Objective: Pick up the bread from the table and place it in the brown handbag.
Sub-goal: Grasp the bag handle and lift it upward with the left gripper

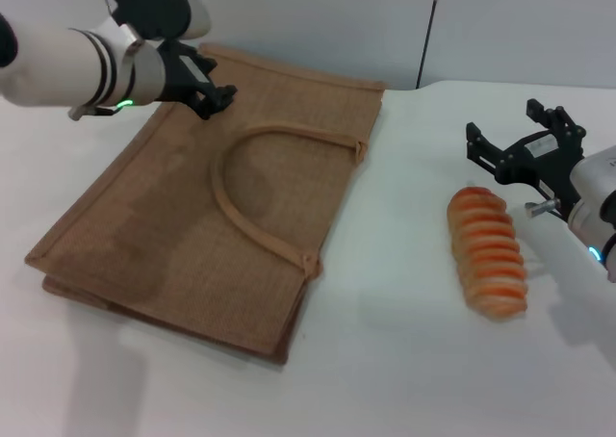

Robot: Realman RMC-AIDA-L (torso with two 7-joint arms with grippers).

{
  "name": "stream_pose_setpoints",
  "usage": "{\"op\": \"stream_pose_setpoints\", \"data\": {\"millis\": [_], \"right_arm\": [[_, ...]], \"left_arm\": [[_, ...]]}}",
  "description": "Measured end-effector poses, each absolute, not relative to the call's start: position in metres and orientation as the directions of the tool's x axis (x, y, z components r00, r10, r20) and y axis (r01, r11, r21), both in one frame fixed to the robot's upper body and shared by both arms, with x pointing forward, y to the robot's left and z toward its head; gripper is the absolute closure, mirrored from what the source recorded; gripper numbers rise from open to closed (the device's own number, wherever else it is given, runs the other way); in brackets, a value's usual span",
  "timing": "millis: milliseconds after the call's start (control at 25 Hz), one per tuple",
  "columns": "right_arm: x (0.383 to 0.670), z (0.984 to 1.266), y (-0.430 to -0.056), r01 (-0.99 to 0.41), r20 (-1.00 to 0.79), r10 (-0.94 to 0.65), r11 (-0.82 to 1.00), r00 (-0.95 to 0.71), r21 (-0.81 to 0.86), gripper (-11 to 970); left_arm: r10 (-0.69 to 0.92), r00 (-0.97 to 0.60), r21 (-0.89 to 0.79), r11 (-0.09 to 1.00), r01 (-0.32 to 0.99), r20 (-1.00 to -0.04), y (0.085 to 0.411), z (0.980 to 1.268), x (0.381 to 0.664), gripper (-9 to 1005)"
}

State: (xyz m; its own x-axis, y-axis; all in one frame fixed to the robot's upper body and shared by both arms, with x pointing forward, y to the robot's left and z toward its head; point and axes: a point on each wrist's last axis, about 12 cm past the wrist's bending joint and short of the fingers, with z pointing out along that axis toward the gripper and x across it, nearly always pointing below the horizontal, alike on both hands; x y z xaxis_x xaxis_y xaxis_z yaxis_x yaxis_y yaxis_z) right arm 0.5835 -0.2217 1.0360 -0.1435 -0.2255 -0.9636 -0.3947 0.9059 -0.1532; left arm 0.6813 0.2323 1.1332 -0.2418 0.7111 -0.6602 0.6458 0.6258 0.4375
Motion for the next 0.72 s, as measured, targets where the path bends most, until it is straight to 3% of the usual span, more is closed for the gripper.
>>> {"op": "stream_pose_setpoints", "data": {"millis": [720], "right_arm": [[0.585,1.037,-0.217,-0.406,-0.960,-0.238,0.900,-0.150,-0.160,70]], "left_arm": [[0.681,-0.245,0.370,0.623,0.689,-0.690,0.222,1.116,0.673,544]]}}
